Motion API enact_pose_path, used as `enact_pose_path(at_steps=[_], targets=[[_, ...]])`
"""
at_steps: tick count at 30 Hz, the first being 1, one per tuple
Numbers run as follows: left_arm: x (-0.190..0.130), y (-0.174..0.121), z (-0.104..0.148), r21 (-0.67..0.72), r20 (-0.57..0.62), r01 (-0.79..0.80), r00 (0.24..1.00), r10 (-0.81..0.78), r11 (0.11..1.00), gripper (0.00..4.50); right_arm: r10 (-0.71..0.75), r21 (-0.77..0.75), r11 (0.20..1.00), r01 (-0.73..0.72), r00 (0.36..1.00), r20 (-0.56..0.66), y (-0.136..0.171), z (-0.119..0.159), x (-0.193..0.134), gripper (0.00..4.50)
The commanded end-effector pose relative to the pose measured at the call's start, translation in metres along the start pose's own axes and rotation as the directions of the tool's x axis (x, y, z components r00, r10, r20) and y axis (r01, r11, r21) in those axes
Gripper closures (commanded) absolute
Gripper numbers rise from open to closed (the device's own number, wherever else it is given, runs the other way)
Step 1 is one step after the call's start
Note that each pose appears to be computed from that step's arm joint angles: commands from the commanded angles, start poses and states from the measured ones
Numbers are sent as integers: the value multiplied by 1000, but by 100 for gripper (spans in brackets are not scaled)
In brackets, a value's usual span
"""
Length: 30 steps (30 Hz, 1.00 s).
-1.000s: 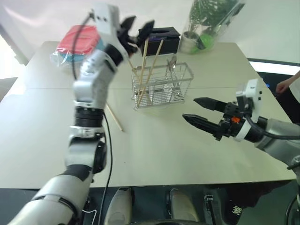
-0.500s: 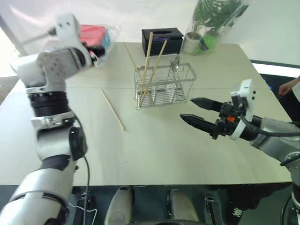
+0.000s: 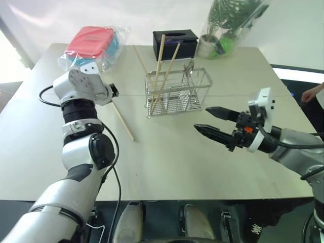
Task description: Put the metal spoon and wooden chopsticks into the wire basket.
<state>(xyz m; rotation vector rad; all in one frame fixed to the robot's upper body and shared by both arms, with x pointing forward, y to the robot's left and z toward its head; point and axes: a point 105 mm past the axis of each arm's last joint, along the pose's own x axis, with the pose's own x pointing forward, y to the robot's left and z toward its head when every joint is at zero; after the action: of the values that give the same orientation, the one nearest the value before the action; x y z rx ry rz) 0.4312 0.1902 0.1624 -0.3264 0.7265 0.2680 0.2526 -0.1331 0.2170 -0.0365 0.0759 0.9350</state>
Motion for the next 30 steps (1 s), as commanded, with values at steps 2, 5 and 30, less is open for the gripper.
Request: enact_pose_path(at_steps=[2,5,30], targets=[[15,-11,-13,12,-24,3,1000,-2,1000,85,1,-47,999,1,999,46,5,12,-3,64],[25,-6,-19,11,-28,-28,999,28,1000,85,1,-46,999,2,999,48,6,12,-3,64],[-18,2,88,-6,420,180,893,-161,984,446,3,-49,999,-2,1000,26,7,8,-6,64]])
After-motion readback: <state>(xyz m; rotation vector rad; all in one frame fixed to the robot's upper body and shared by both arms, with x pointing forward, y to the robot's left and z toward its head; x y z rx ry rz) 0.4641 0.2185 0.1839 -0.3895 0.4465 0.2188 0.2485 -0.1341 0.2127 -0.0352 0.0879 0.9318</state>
